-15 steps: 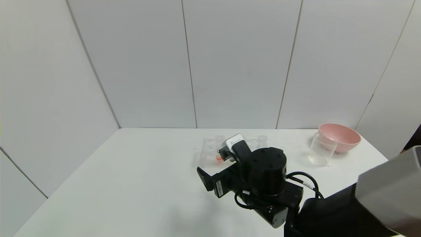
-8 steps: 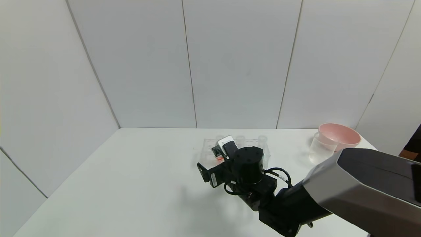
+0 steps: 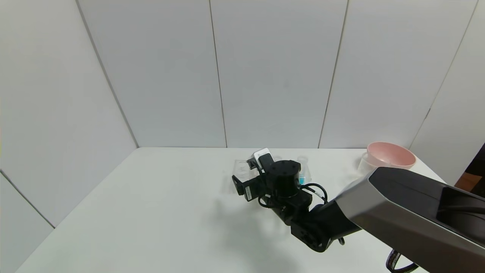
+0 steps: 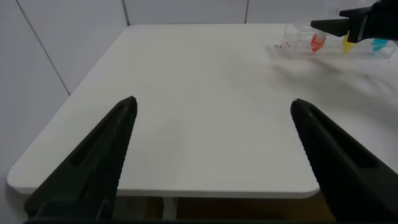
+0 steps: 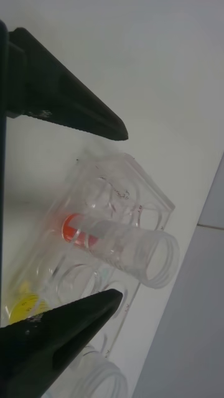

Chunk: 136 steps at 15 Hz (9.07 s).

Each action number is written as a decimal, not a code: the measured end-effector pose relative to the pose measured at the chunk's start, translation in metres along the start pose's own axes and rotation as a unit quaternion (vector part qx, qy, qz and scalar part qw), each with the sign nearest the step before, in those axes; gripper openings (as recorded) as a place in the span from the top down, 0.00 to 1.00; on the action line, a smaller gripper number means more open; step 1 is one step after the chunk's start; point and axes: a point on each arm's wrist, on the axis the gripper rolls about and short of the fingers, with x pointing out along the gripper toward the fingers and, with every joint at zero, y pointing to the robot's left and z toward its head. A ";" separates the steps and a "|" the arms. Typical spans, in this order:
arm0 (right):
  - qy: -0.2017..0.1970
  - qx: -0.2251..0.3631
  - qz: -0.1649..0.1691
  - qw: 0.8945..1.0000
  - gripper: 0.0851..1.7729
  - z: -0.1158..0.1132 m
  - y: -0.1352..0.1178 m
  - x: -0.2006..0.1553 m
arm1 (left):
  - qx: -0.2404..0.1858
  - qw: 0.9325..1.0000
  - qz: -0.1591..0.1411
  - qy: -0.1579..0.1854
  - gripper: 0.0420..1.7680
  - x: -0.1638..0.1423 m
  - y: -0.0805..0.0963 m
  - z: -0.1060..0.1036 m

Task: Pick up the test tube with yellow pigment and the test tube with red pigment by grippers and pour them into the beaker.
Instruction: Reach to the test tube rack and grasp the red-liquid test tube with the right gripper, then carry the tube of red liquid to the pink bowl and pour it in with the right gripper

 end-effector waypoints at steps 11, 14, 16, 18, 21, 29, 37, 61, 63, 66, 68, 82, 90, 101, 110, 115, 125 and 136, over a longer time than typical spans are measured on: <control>-0.027 0.007 -0.014 1.000 0.04 0.000 -0.003 0.022 | 0.000 1.000 0.000 0.000 0.00 0.000 0.000 0.000; -0.029 0.008 -0.020 0.999 0.04 -0.005 -0.007 0.029 | 0.000 1.000 0.000 0.000 0.00 0.000 0.000 0.000; -0.031 0.009 -0.023 0.999 0.04 -0.010 -0.008 0.033 | 0.000 1.000 0.000 0.000 0.00 0.000 0.000 0.000; -0.031 0.009 -0.029 0.999 0.04 -0.015 -0.009 0.037 | 0.000 1.000 0.000 0.000 0.00 0.000 0.000 0.000; -0.034 0.011 -0.041 0.999 0.04 -0.019 -0.012 0.042 | 0.000 1.000 0.000 0.000 0.00 0.000 0.000 0.000; -0.058 0.018 -0.068 0.996 0.05 -0.017 -0.019 0.039 | 0.000 1.000 0.000 0.000 0.00 0.000 0.000 0.000; -0.056 0.019 -0.072 0.996 0.06 -0.015 -0.023 0.031 | 0.000 1.000 0.000 0.000 0.00 0.000 0.000 0.000; -0.062 0.016 -0.045 0.997 0.74 -0.014 0.006 0.030 | 0.000 1.000 0.000 0.000 0.00 0.000 0.000 0.000; -0.071 0.018 -0.043 0.996 0.74 -0.003 0.007 0.026 | 0.000 1.000 0.000 0.000 0.00 0.000 0.000 0.000; -0.085 0.023 -0.039 0.995 0.74 0.015 0.008 0.017 | 0.000 1.000 0.000 0.000 0.00 0.000 0.000 0.000; -0.095 0.027 -0.032 0.995 0.74 0.029 0.010 0.009 | 0.000 1.000 0.000 0.000 0.00 0.000 0.000 0.000; -0.102 0.027 -0.031 0.994 0.74 0.120 -0.021 -0.069 | 0.000 1.000 0.001 0.000 0.00 0.000 0.000 0.000; 0.029 0.013 -0.003 0.999 0.74 0.178 -0.113 -0.137 | 0.000 1.000 0.001 0.000 0.00 0.000 0.000 0.000; 0.138 -0.048 -0.036 0.989 0.74 0.202 -0.242 -0.192 | 0.000 1.000 0.001 0.000 0.00 0.000 0.000 0.000; 0.277 -0.088 -0.042 0.956 0.74 0.175 -0.314 -0.167 | 0.000 1.000 0.001 0.000 0.00 0.000 0.000 0.000; 0.341 -0.112 -0.057 0.932 0.74 0.133 -0.341 -0.145 | 0.000 1.000 0.001 0.000 0.00 0.000 0.000 0.000; 0.422 -0.176 -0.067 0.887 0.74 0.109 -0.344 -0.135 | 0.000 1.000 0.001 0.000 0.00 0.000 0.000 0.000; 0.452 -0.222 -0.037 0.863 0.74 0.119 -0.333 -0.148 | 0.000 1.000 0.001 0.000 0.00 0.000 0.000 0.000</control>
